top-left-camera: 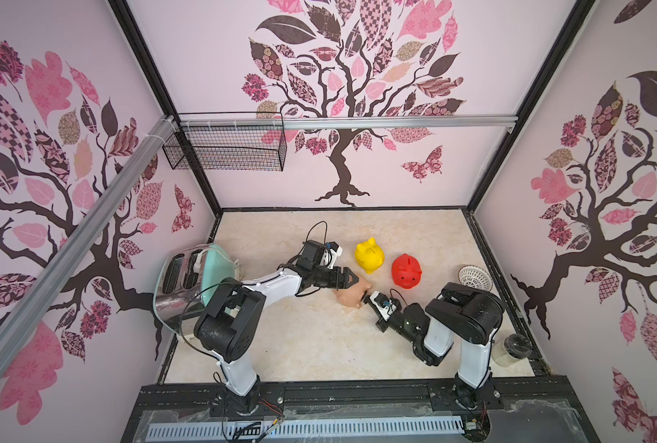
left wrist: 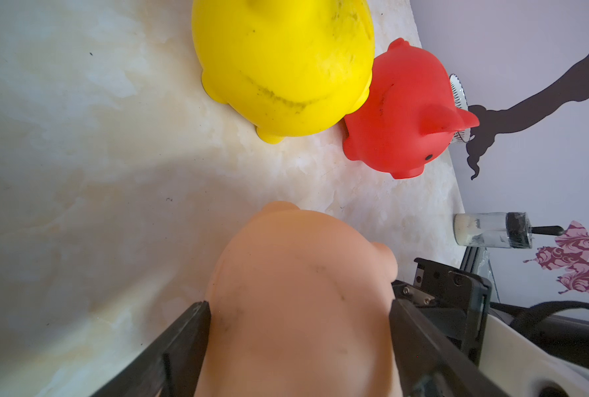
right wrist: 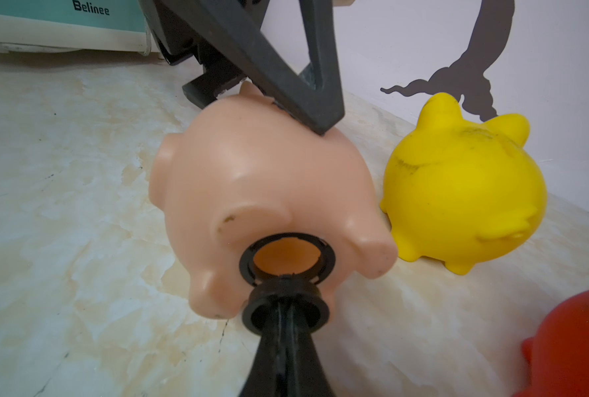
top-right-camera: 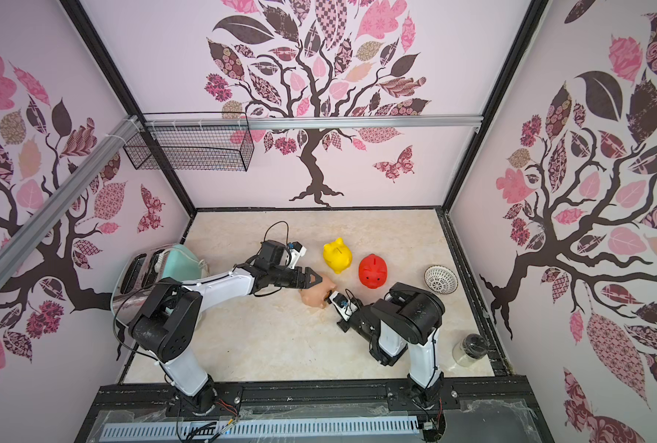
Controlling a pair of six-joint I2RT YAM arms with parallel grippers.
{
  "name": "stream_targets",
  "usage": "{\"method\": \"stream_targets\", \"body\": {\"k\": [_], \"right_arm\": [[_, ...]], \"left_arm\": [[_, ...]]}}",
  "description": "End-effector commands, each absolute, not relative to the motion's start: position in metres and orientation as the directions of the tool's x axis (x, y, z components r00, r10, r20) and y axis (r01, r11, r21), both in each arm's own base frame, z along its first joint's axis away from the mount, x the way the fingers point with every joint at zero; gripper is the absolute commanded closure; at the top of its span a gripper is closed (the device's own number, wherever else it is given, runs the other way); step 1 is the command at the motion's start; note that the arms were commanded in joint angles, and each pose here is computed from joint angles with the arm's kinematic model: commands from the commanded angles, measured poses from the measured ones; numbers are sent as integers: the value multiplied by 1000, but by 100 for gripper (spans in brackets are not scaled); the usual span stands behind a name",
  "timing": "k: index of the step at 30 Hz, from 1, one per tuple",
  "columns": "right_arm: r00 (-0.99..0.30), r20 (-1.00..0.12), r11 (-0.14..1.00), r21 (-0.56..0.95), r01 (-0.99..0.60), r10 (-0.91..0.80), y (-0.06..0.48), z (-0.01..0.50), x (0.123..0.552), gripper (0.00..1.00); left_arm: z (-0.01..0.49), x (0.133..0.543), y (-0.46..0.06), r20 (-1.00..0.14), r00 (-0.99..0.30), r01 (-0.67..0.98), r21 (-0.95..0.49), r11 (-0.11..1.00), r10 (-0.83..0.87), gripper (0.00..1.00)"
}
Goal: Open piggy banks
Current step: Open the lid on the piggy bank, then place the lid at the center of the board.
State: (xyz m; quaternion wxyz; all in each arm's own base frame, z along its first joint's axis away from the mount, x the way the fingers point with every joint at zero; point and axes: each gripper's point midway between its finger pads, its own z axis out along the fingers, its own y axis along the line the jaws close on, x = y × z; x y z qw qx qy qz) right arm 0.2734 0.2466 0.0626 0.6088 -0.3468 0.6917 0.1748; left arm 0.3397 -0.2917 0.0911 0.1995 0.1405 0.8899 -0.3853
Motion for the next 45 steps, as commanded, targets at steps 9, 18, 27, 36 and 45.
{"method": "stream_targets", "body": {"k": [9,18,27,36,45], "right_arm": [[-395,-916,809,281,-517,66,224,79,268,100],[-684,-711,914,371,-164,165,183,69,255,100],[-882,-463,965,260,-45,84,178,49,231,100],[-956,-292,994,84,-66,-39,170,34,220,100],[-970,-235,994,68,-81,-63,171,21,215,88]], "left_arm": [[31,315,-260,-304,-942,292,-534,793,142,15],[33,315,-260,-308,-941,294,-531,794,142,15],[33,315,-260,-310,-940,296,-529,795,144,15],[33,314,-260,-308,-940,296,-525,798,146,15],[34,315,-260,-311,-939,299,-524,798,147,15]]}}
